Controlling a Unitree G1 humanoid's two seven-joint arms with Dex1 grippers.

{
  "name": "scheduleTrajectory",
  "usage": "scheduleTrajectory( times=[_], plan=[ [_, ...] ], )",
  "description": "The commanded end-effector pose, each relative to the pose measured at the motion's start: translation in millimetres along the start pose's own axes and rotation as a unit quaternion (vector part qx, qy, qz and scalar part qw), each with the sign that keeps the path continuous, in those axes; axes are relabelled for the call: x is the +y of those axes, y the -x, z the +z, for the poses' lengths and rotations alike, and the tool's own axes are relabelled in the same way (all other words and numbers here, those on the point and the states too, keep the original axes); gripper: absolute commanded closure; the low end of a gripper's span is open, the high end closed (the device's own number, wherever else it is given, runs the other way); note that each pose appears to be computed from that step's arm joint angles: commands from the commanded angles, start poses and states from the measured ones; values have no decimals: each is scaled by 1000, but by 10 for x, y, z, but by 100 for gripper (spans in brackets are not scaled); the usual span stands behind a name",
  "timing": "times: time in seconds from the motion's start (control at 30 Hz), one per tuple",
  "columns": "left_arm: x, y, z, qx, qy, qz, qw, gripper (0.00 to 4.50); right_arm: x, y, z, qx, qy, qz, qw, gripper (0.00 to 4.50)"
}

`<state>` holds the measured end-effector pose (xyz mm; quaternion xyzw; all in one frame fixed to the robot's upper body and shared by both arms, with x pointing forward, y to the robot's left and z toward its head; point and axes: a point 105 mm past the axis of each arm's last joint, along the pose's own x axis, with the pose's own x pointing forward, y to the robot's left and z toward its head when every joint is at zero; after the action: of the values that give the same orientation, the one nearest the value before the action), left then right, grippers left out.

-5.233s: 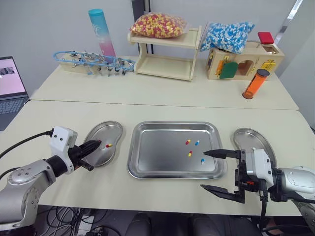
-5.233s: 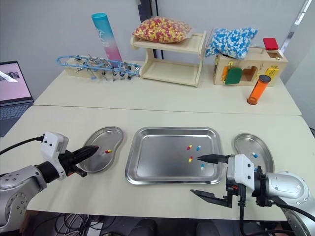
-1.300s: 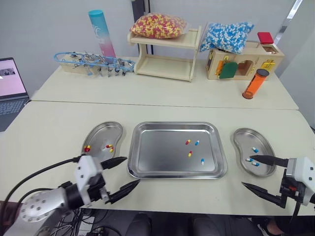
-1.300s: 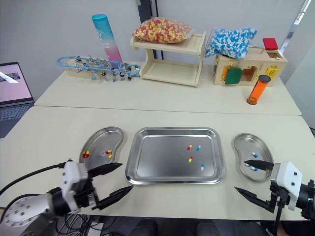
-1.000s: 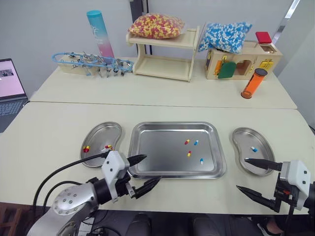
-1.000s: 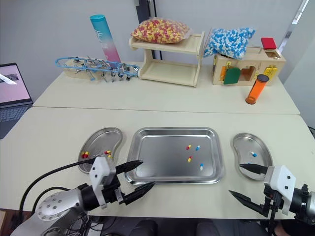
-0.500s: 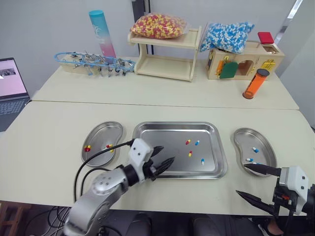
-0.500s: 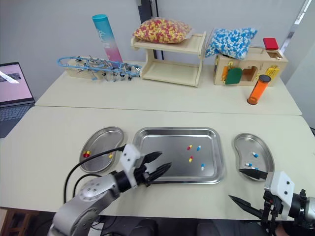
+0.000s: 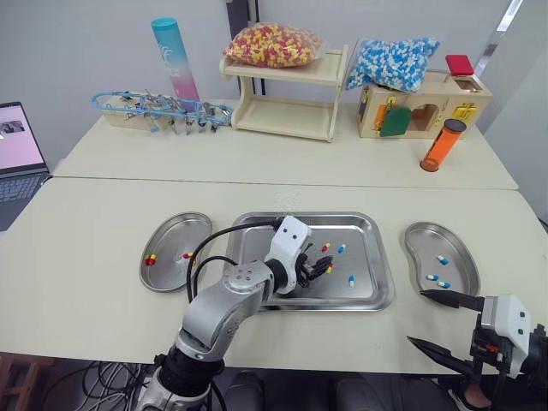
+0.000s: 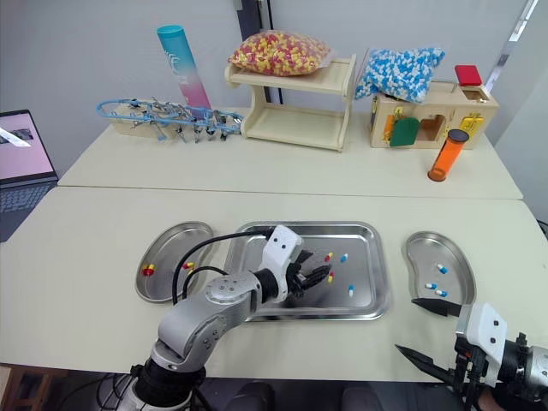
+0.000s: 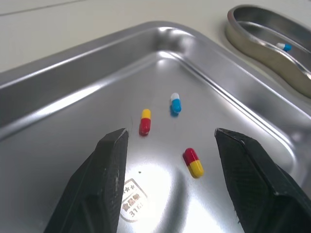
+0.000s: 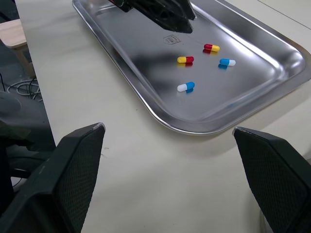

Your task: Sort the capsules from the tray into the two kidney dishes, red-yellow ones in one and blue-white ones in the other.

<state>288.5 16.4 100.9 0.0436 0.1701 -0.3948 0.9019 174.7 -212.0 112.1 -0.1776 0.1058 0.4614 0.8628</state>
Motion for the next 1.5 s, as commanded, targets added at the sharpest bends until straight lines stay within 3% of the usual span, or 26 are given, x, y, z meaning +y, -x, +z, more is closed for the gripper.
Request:
scheduleTrajectory(
  times=[0.03,0.4,1.5],
  plan=[
    [-81,-24,13,7,-18,-10,1000,161,-42,0,112,-20,15,-15,1000,0],
    [-147,-87,-64,10,-24,-6,1000,161,-90,-50,267,-37,12,-19,999,0],
    [-87,-255,-292,73,-49,-16,996,161,-27,-110,264,-29,0,-11,1000,0]
  ],
)
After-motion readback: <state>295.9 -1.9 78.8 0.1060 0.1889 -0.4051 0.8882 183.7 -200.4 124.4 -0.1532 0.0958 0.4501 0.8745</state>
